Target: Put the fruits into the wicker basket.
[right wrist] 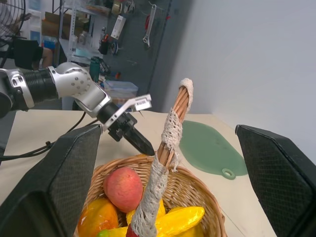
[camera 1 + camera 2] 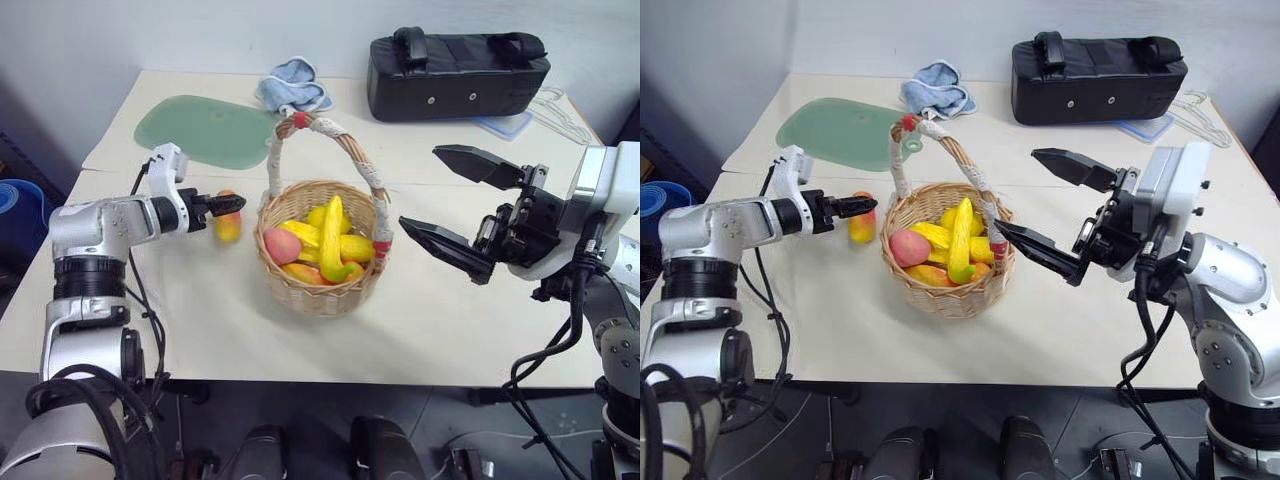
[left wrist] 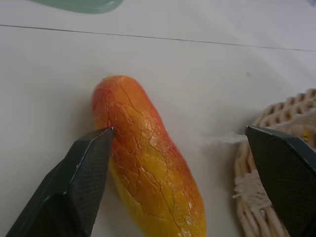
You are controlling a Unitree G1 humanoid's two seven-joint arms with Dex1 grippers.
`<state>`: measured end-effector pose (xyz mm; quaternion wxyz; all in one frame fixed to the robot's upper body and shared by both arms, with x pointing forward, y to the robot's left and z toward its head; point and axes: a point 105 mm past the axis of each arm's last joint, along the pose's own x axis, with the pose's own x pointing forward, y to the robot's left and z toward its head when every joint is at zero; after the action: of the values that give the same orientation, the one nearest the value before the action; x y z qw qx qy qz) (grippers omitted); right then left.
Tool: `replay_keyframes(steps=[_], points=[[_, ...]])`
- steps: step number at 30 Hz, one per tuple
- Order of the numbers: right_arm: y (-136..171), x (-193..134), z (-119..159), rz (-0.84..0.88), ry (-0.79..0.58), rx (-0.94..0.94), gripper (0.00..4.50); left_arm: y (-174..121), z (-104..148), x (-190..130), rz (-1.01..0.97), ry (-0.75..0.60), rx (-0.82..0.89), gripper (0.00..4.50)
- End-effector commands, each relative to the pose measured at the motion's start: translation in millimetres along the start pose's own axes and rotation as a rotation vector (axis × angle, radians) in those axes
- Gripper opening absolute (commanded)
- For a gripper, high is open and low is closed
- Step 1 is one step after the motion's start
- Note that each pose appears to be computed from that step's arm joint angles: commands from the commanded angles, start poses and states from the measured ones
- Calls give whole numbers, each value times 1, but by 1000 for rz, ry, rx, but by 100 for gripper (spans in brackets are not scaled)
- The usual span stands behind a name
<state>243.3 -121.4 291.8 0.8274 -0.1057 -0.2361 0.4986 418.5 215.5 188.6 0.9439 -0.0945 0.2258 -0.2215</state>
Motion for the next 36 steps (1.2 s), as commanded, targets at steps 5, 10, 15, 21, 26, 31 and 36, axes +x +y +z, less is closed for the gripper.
replay_keyframes(steps=[5, 10, 15, 21, 26, 31, 36], points=[[8, 0, 9, -46, -37, -30, 450, -11, -11, 27, -3, 94, 123, 447], [8, -1, 11, -61, -50, -40, 450, -5, -13, 29, 12, 107, 175, 331], [9, -1, 12, -64, -53, -47, 450, -1, -5, 19, -25, 47, 245, 199], [8, -4, 14, -86, -58, -59, 450, -47, 43, -66, -526, -370, 420, 197], [-3, -21, 13, -141, -13, -68, 450, -74, 9, -121, -794, -196, 559, 197], [1, -27, 3, -135, 18, -29, 450, -132, 1, -94, -910, -146, 699, 197], [10, -30, -4, -108, 56, 33, 450, -166, -4, -50, -888, -77, 653, 197]])
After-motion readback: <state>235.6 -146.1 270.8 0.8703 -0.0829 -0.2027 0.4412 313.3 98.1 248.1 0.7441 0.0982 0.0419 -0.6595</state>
